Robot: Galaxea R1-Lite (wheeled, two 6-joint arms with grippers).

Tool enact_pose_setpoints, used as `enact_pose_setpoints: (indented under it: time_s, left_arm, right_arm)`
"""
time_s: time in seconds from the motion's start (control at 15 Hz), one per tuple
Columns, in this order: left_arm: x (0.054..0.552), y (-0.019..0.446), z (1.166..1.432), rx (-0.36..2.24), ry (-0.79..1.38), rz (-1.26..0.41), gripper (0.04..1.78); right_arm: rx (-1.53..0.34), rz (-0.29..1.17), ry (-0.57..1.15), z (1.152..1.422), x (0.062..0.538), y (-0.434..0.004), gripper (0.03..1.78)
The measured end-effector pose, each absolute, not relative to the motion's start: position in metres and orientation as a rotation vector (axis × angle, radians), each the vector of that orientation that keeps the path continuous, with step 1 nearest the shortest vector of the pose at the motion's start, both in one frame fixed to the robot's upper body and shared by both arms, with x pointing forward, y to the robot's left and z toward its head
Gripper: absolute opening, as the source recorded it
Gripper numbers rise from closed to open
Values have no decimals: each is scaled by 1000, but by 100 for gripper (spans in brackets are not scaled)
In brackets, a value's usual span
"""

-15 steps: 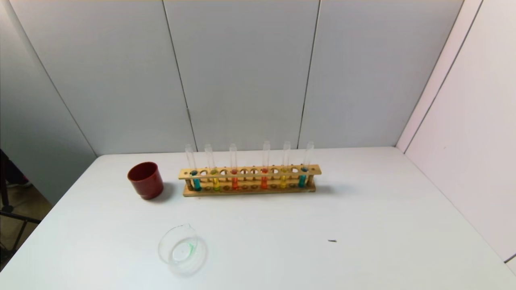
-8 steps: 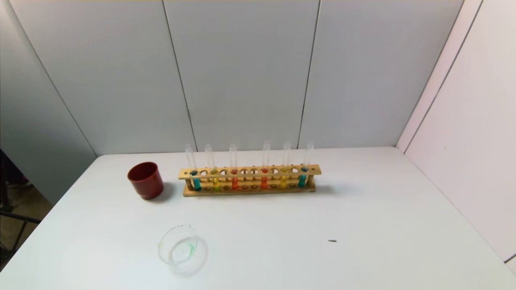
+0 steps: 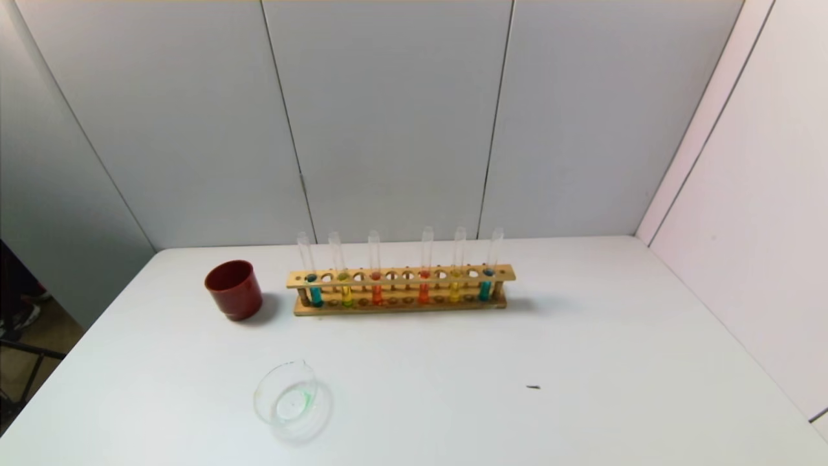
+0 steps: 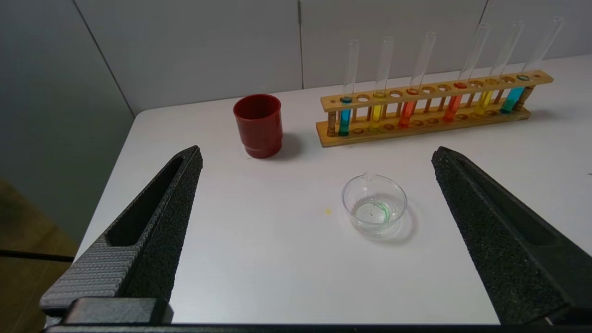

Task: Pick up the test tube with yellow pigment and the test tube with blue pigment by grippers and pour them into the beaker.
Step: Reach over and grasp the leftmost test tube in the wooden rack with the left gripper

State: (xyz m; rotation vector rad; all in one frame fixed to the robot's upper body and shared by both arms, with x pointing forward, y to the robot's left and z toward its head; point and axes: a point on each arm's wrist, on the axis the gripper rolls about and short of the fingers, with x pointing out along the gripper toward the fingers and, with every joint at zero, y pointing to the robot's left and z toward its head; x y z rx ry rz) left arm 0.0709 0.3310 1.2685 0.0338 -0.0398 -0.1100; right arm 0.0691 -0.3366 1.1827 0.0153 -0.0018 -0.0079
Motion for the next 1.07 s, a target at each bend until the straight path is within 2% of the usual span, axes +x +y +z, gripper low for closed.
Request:
enact_pose_setpoints:
  time_s: [0.2, 0.47, 0.73, 1.07]
  left_arm:
    - [90, 331, 1298, 32, 2, -117, 175]
    - [138, 330, 1323, 28, 37, -139, 175]
    - [196, 326, 1331, 20, 80, -177, 175]
    - [273, 320, 1323, 20, 98, -188, 175]
  right_arm:
    - [15, -7, -2, 1183, 69, -337, 170]
    - [15, -7, -1, 1183, 69, -337, 170]
    - [15, -8, -1, 1183, 69, -337, 170]
    - [15, -7, -1, 1183, 69, -337, 170]
